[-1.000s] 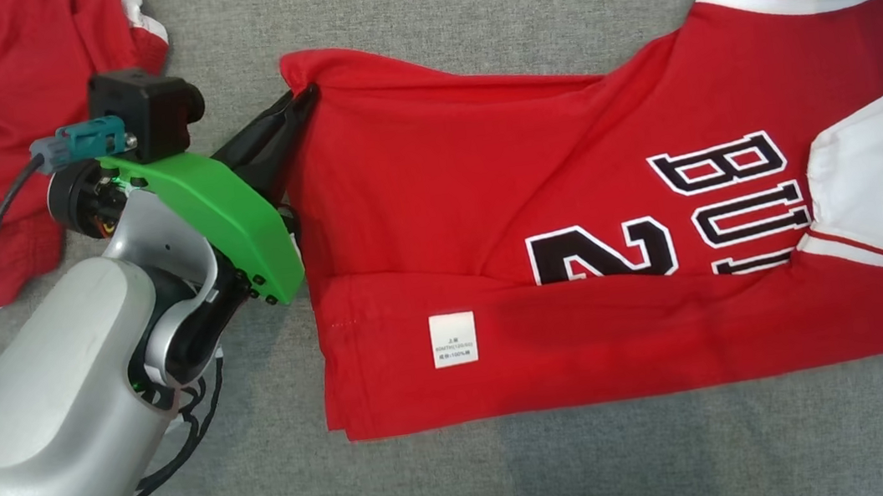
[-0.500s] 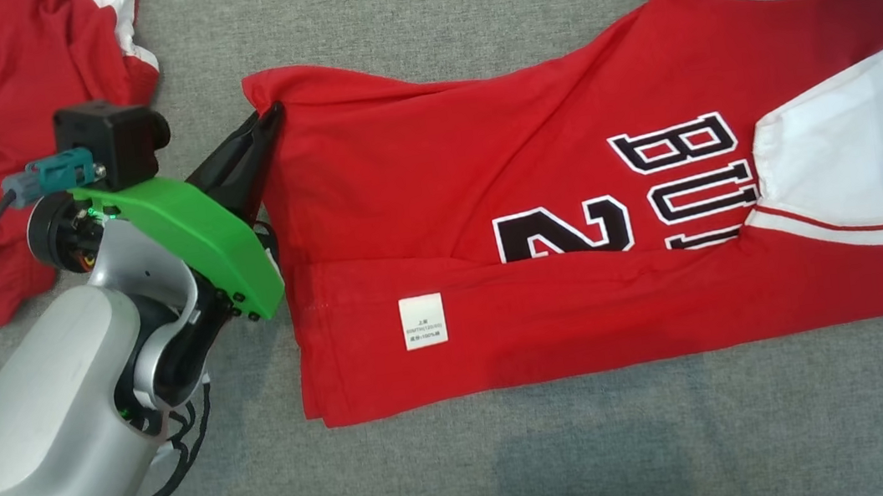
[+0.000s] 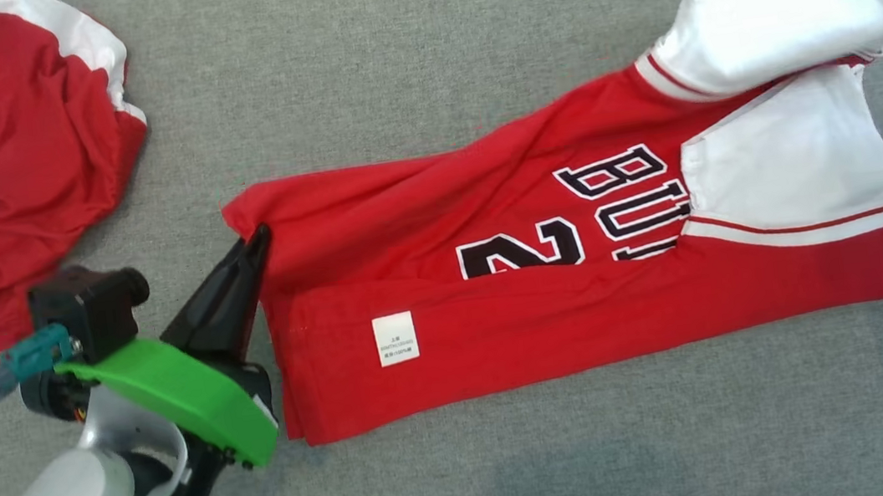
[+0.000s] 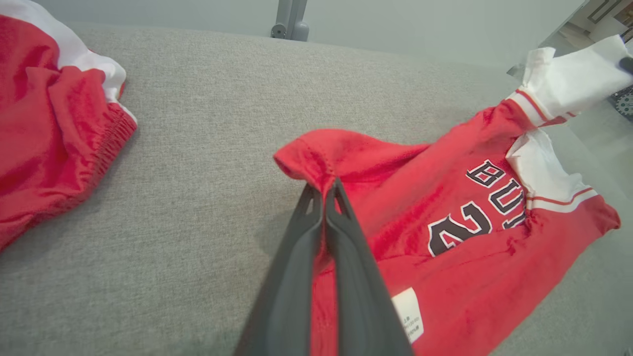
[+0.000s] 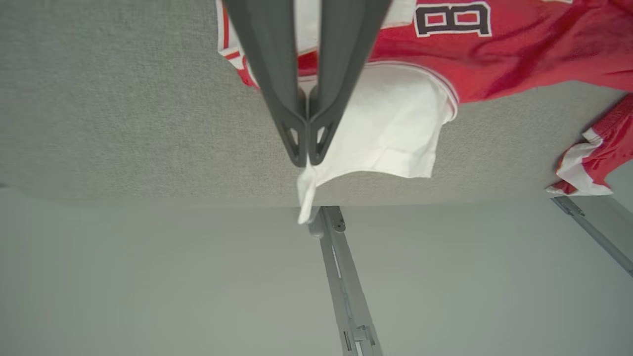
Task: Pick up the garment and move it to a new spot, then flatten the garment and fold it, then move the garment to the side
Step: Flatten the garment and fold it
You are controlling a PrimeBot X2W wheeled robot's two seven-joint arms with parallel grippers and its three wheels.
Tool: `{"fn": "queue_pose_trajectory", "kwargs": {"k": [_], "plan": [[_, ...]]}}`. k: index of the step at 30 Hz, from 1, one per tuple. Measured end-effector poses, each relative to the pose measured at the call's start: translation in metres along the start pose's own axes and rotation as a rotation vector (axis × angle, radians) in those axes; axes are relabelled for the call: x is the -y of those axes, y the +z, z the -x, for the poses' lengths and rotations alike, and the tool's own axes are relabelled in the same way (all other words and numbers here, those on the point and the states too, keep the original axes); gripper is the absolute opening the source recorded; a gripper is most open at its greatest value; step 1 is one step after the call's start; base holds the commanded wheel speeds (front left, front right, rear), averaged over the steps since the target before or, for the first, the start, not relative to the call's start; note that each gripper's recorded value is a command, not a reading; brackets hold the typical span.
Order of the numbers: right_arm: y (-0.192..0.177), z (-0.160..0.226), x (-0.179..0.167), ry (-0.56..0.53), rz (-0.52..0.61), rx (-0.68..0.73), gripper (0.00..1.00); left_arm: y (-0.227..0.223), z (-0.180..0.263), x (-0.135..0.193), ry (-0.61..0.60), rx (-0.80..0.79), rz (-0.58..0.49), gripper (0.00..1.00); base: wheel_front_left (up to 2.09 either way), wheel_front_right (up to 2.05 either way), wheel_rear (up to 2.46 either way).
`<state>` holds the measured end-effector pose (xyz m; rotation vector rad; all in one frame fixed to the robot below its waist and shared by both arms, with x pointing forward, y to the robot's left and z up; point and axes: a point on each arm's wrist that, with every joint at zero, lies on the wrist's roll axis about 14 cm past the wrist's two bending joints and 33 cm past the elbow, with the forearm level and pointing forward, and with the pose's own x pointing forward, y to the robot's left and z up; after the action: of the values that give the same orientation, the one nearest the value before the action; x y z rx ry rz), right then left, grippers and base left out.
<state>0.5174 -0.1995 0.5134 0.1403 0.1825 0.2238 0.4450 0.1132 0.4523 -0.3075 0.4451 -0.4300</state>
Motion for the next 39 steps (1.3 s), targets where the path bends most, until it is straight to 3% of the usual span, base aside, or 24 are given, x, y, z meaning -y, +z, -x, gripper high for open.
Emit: {"fn": "queue_pose_trajectory", "kwargs": {"k": [4,8,16,25,29,30,32,33,34,39], "plan": [[-0.005,0.038,0.003,-0.031,-0.053,-0.001,0.0,-0.008,0.015,0.013,0.0,0.008,0.042,0.0,0.0,0.0,0.0],[-0.038,0.066,0.004,-0.062,-0.111,-0.079,0.0,-0.026,0.024,0.021,0.009,-0.015,0.145,0.0,0.0,0.0,0.0],[-0.099,0.08,0.013,-0.109,-0.126,-0.204,0.0,-0.066,0.03,0.021,0.045,-0.103,0.237,0.0,0.0,0.0,0.0],[-0.085,0.081,0.017,-0.083,-0.096,-0.15,0.0,-0.061,0.035,0.017,0.066,-0.065,0.266,0.0,0.0,0.0,0.0],[-0.101,0.094,0.013,-0.056,-0.078,-0.223,0.0,-0.065,0.039,0.016,0.07,-0.075,0.272,0.0,0.0,0.0,0.0],[-0.107,0.097,0.013,-0.053,-0.071,-0.251,0.05,-0.07,0.04,0.017,0.064,-0.088,0.268,0.08,0.0,0.0,0.0],[-0.117,0.102,0.016,-0.053,-0.043,-0.285,0.53,-0.079,0.042,0.021,0.049,-0.116,0.267,0.43,0.0,0.0,0.0],[-0.119,0.104,0.02,-0.059,-0.02,-0.295,0.9,-0.083,0.042,0.022,0.045,-0.121,0.257,1.0,0.0,0.0,0.0],[-0.121,0.106,0.022,-0.065,-0.007,-0.302,1.0,-0.086,0.043,0.023,0.039,-0.124,0.233,1.0,0.0,0.0,0.0],[-0.108,0.109,0.038,-0.108,0.058,-0.243,1.0,-0.091,0.047,0.011,0.11,-0.065,0.155,1.0,0.0,0.0,0.0]]}}
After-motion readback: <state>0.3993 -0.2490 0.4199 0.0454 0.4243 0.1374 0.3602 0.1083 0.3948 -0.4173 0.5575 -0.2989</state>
